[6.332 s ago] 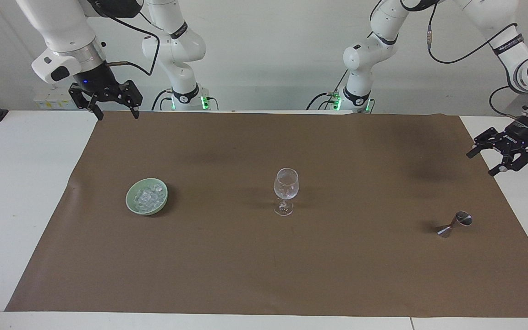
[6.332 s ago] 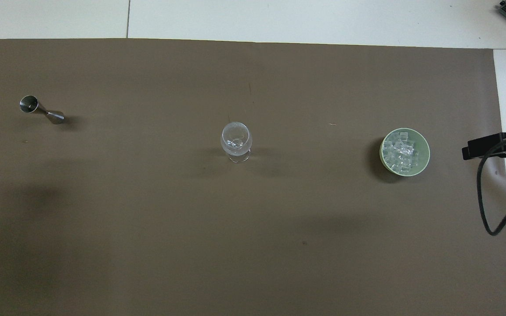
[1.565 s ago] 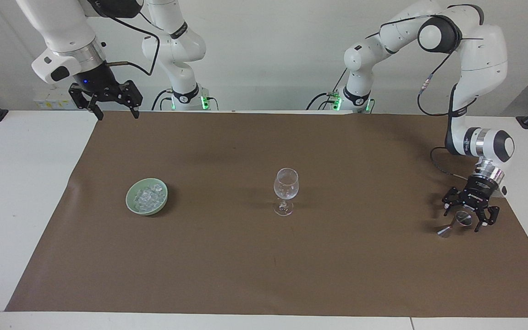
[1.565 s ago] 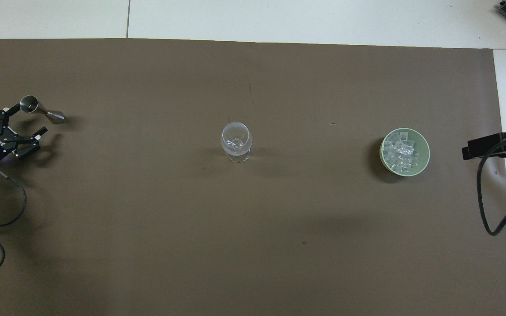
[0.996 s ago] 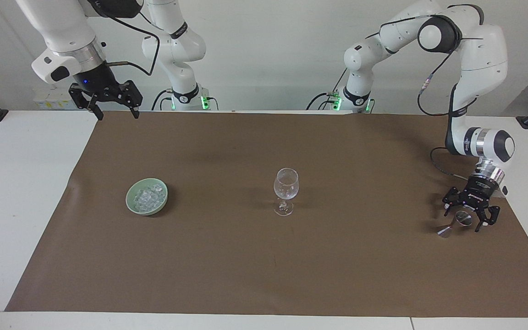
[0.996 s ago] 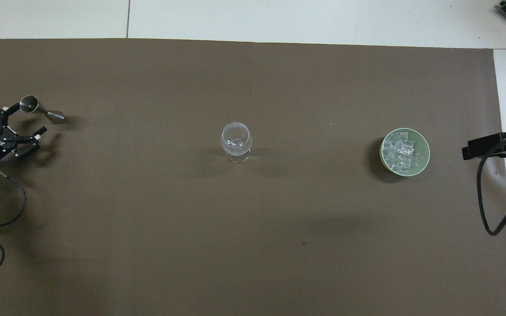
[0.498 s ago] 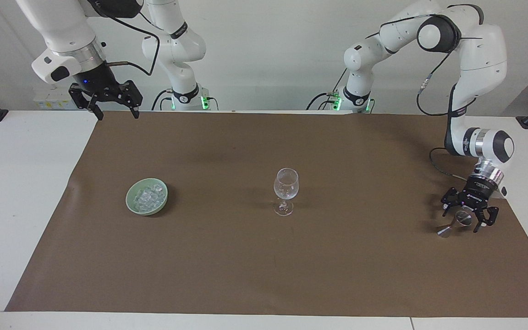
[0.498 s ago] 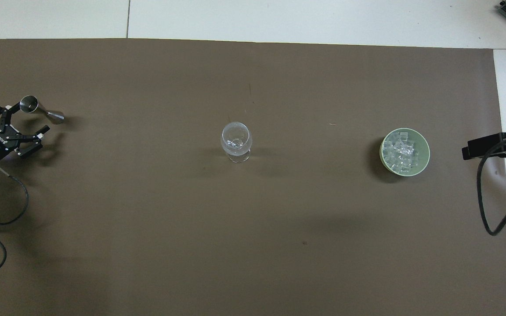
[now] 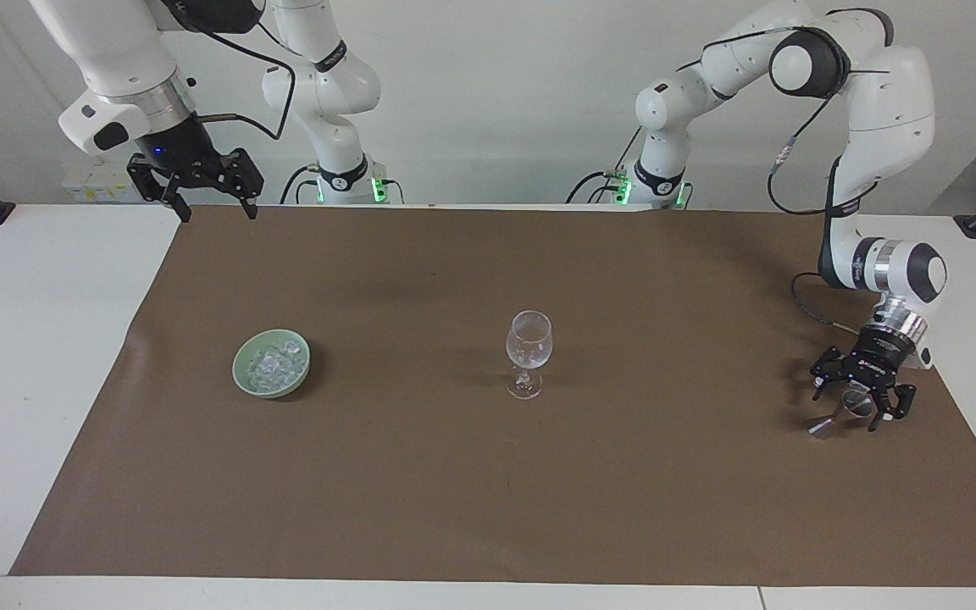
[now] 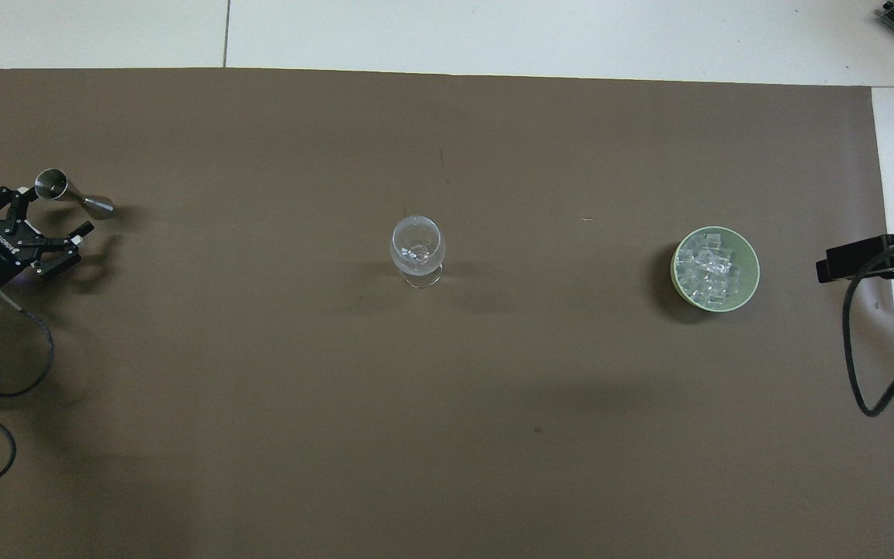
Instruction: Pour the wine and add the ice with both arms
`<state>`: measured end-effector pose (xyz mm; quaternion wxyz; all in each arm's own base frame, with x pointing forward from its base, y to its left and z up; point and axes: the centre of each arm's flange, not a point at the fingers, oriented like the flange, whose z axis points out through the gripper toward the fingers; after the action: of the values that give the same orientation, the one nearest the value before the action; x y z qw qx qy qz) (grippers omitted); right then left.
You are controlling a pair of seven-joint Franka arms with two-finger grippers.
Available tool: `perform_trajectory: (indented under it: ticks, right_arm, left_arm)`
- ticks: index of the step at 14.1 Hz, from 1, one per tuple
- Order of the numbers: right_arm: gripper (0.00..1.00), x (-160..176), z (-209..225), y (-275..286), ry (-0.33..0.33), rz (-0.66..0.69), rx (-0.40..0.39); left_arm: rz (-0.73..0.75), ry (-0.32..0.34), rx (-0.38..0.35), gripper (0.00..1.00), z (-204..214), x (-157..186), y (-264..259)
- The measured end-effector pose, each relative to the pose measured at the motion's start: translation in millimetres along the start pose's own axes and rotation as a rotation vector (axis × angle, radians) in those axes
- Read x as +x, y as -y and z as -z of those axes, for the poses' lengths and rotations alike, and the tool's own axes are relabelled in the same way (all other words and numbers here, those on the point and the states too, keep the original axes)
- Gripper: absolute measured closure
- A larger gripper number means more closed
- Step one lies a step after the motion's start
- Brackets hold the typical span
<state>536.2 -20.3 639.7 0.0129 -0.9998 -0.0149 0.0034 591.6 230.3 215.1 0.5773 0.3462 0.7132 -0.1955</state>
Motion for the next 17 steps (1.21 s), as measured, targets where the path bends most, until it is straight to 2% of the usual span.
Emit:
perform_trajectory:
  ticks: [17]
  right_arm:
    - [0.00,0,0,0,0.000,0.000,0.000]
  left_arm:
    - [0.037,0.002,0.003,0.00,-13,-2,7]
